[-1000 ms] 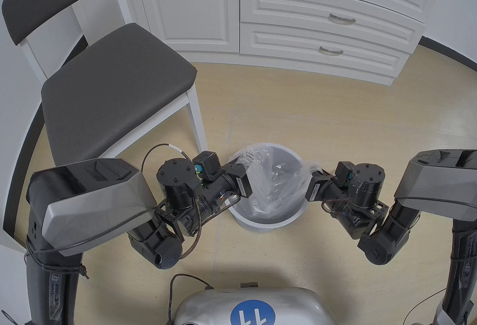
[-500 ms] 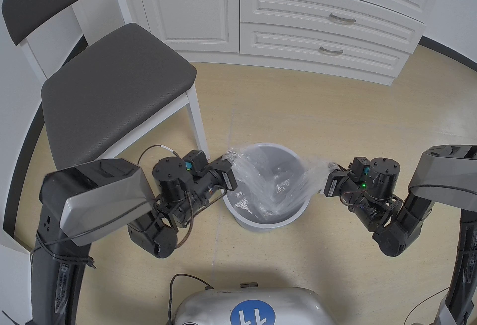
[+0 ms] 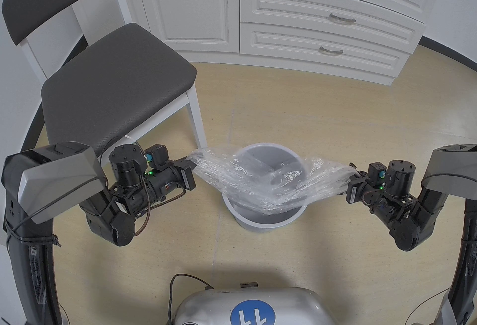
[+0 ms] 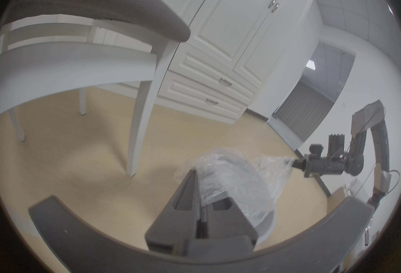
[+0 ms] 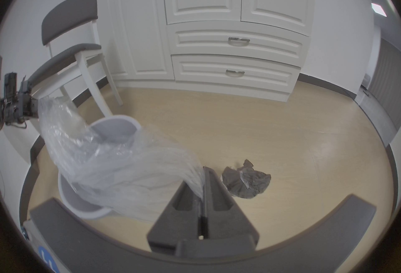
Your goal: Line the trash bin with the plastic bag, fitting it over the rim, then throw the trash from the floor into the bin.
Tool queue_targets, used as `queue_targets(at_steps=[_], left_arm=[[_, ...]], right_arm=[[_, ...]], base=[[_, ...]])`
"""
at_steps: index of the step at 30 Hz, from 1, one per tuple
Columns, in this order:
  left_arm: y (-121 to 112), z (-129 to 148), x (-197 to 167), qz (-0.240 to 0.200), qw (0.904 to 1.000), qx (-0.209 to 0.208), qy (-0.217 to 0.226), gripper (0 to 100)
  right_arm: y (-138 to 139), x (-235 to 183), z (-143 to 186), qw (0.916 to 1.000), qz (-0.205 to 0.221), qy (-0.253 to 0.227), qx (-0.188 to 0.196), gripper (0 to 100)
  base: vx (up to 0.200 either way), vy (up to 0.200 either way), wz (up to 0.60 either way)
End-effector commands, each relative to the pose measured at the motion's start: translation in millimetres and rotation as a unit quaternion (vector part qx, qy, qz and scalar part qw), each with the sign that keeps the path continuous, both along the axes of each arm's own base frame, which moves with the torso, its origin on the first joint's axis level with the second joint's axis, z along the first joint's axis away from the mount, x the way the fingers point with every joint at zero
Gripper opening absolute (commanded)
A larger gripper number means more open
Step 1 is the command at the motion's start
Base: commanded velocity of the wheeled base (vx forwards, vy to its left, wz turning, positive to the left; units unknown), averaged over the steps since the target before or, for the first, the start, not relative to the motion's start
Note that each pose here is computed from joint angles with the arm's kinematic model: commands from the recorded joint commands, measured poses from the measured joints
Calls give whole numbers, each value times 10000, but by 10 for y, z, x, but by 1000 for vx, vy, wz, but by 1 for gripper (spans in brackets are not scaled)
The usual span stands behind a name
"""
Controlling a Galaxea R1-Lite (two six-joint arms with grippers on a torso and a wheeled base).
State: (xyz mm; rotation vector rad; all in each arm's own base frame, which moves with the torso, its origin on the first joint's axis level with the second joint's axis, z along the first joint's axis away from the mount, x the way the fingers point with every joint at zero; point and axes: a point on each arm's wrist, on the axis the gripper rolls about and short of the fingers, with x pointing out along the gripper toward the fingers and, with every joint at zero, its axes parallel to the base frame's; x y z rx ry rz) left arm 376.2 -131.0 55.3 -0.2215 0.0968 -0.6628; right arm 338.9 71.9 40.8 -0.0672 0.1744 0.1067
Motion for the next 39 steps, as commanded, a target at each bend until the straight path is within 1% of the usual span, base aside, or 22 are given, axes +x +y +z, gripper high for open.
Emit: queue_targets(at_steps=[1,6,8,9,10,11,13,17,22,24,26,29,32,34,36,37,38,39], left_arm=[[157,88,-25,160,9993,324,34,0],[215,47,-31,198,9975,655,146,0],[239,-8,-52,191,9958,876,195,0],[249,-34,-66,183,9949,978,190,0],[249,-34,-66,183,9949,978,190,0],[255,-78,-88,159,9934,1124,186,0],[250,-110,-115,126,9923,1218,202,0],[229,-163,-129,82,9915,1271,255,0],[236,-167,-130,86,9913,1287,262,0],[244,-184,-160,74,9906,1334,297,0],[258,-231,-214,14,9872,1568,282,0],[294,-257,-260,-37,9818,1882,260,0],[311,-209,-323,-74,9795,1991,296,0],[326,-218,-384,-127,9773,2087,355,0],[360,-253,-417,-231,9729,2279,308,0],[365,-256,-419,-243,9726,2292,300,0],[416,-290,-450,-363,9682,2461,252,0],[438,-299,-466,-449,9665,2519,209,0]], right_arm=[[-198,-87,-100,9992,1,288,-275,0],[-292,-174,-173,9961,-8,489,-728,0],[-323,-217,-208,9940,6,590,-918,0],[-340,-234,-235,9930,4,655,-985,0],[-340,-234,-235,9930,4,655,-985,0],[-342,-253,-267,9913,39,722,-1097,0],[-350,-278,-316,9893,67,828,-1198,0],[-354,-308,-393,9858,128,973,-1361,0],[-372,-344,-407,9839,155,1035,-1449,0],[-374,-390,-415,9824,256,1097,-1491,0],[-376,-458,-432,9782,458,1157,-1660,0],[-383,-533,-405,9747,557,1160,-1828,0],[-393,-635,-349,9722,648,1184,-1912,0],[-406,-745,-327,9662,907,1226,-2076,0],[-449,-825,-338,9579,1149,1278,-2300,0],[-453,-829,-339,9573,1164,1280,-2315,0],[-479,-875,-340,9507,1314,1271,-2505,0],[-491,-896,-337,9488,1347,1255,-2567,0]], base=[[0,0,0],[0,0,0],[0,0,0],[0,0,0],[0,0,0],[0,0,0],[0,0,0],[0,0,0],[0,0,0],[0,0,0],[0,0,0],[0,0,0],[0,0,0],[0,0,0],[0,0,0],[0,0,0],[0,0,0],[0,0,0]])
